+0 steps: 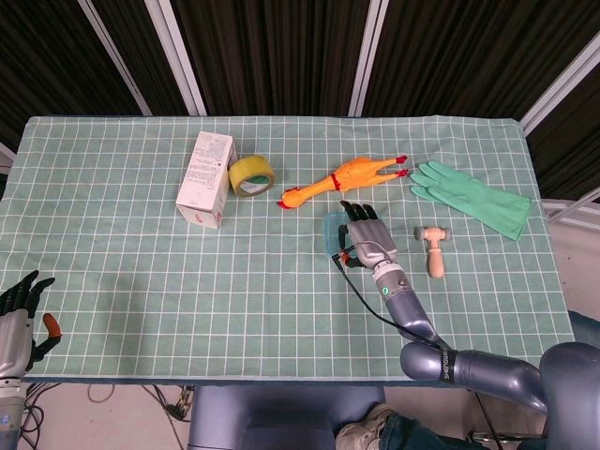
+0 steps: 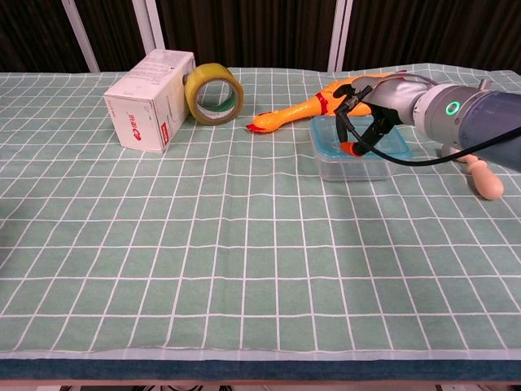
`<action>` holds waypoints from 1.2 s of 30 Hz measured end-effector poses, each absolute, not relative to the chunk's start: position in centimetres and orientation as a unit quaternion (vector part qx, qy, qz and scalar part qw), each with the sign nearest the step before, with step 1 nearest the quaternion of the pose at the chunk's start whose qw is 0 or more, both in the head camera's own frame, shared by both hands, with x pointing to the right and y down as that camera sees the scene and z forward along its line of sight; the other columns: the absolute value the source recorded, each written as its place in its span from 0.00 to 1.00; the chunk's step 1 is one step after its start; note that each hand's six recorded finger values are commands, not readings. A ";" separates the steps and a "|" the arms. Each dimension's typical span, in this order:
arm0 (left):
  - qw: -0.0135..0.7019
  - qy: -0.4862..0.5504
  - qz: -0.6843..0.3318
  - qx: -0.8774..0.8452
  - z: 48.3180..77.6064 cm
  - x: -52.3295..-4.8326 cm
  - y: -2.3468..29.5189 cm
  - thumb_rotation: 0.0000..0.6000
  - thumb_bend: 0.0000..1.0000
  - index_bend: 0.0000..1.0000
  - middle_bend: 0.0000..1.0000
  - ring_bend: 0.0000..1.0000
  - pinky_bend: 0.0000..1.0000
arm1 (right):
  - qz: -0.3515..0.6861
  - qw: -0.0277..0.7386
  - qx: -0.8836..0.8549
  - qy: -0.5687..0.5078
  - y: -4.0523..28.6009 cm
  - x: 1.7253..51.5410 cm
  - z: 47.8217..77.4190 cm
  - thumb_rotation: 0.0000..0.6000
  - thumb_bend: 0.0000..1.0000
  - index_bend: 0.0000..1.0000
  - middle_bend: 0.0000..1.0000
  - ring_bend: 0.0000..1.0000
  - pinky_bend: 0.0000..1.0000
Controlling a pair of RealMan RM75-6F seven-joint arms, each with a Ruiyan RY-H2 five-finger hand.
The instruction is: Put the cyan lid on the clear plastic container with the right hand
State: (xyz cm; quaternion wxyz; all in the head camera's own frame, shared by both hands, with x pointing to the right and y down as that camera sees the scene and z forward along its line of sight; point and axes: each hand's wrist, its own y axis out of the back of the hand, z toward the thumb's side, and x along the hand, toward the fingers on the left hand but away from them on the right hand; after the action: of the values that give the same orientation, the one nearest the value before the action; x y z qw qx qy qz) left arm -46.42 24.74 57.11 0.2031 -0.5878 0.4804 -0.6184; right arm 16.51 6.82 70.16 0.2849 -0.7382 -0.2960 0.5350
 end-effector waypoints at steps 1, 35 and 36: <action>0.203 0.481 -0.618 -0.588 57.1 -46.4 24.7 1.00 0.74 0.16 0.00 0.00 0.00 | 0.535 0.284 -0.739 -0.296 6.8 16.5 70.2 1.00 0.55 0.60 0.00 0.00 0.00; 0.201 0.481 -0.620 -0.587 57.1 -46.5 24.7 1.00 0.74 0.16 0.00 0.00 0.00 | 0.558 0.263 -0.740 -0.267 6.7 16.5 72.5 1.00 0.56 0.60 0.00 0.00 0.00; 0.200 0.481 -0.620 -0.587 57.1 -46.5 24.7 1.00 0.74 0.16 0.00 0.00 0.00 | 0.557 0.263 -0.740 -0.269 6.5 16.5 72.4 1.00 0.56 0.60 0.00 0.00 0.00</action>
State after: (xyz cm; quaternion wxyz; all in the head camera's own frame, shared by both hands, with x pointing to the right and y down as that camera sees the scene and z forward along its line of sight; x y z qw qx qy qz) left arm -46.50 24.70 57.13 0.2005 -0.5869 0.4810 -0.6196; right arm 16.47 6.52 72.42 0.2635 -0.7402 -0.2689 0.5571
